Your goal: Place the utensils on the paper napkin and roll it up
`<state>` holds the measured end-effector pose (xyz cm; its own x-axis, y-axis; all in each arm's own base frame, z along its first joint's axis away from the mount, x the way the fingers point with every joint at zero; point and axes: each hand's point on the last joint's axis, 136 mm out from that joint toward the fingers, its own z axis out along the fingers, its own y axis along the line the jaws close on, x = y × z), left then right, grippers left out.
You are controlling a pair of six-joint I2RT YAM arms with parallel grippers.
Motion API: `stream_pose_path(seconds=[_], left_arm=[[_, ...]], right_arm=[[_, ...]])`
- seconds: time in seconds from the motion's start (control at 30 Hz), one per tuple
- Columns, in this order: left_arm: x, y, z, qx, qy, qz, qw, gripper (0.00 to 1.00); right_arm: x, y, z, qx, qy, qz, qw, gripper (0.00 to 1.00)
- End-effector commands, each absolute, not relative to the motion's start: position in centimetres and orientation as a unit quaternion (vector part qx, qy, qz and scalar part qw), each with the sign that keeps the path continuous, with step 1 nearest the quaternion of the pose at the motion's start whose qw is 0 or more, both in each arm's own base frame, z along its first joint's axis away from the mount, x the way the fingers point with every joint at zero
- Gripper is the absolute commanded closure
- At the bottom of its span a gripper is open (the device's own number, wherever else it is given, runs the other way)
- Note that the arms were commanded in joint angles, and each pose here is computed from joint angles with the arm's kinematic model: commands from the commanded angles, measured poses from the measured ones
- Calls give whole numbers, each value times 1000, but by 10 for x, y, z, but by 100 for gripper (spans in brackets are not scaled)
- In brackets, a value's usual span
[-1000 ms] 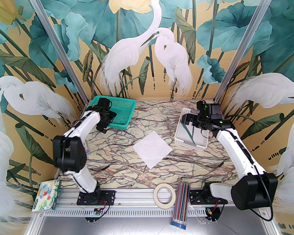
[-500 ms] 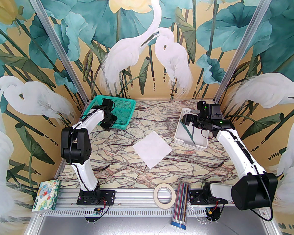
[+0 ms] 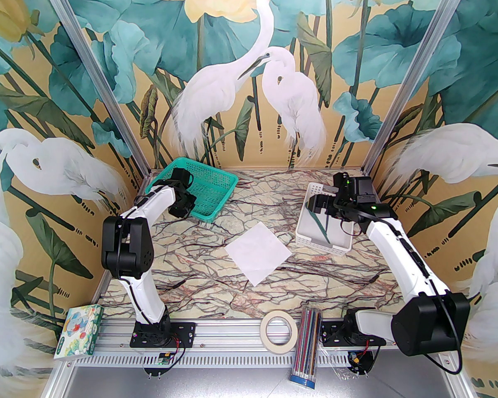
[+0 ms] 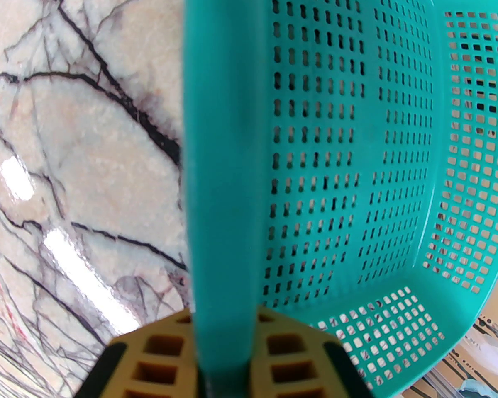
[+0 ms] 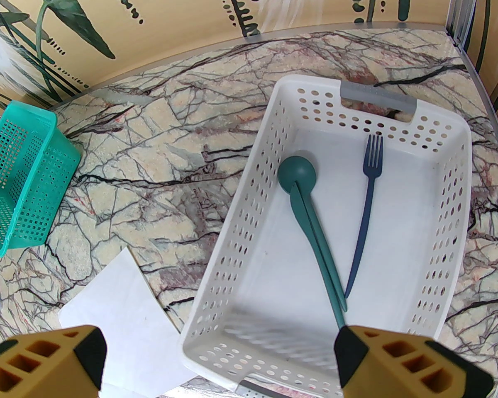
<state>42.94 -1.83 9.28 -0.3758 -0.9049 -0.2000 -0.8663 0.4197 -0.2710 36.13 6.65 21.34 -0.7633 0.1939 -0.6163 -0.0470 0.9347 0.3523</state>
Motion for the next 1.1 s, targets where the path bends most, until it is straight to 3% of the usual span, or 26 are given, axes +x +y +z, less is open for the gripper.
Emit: stream_pose_path(seconds=[0.0,0.13,0.7,0.87,1.07], left_arm=[[421,-8,108,-516,835,-49,184,96],[417,0,124,-477,852,-36,215,100],[396,18,164,-160,942,62,288,100],[401,14,164,-63,957,52,280,100],[408,38,157,-62,964,-16,259,100]], right_arm=[[353,66,215,32,924,168,342,1],[352,65,214,32,924,167,341,1],[347,65,216,29,924,165,344,1],[345,66,216,27,924,168,341,1],[345,66,217,19,926,166,338,1]])
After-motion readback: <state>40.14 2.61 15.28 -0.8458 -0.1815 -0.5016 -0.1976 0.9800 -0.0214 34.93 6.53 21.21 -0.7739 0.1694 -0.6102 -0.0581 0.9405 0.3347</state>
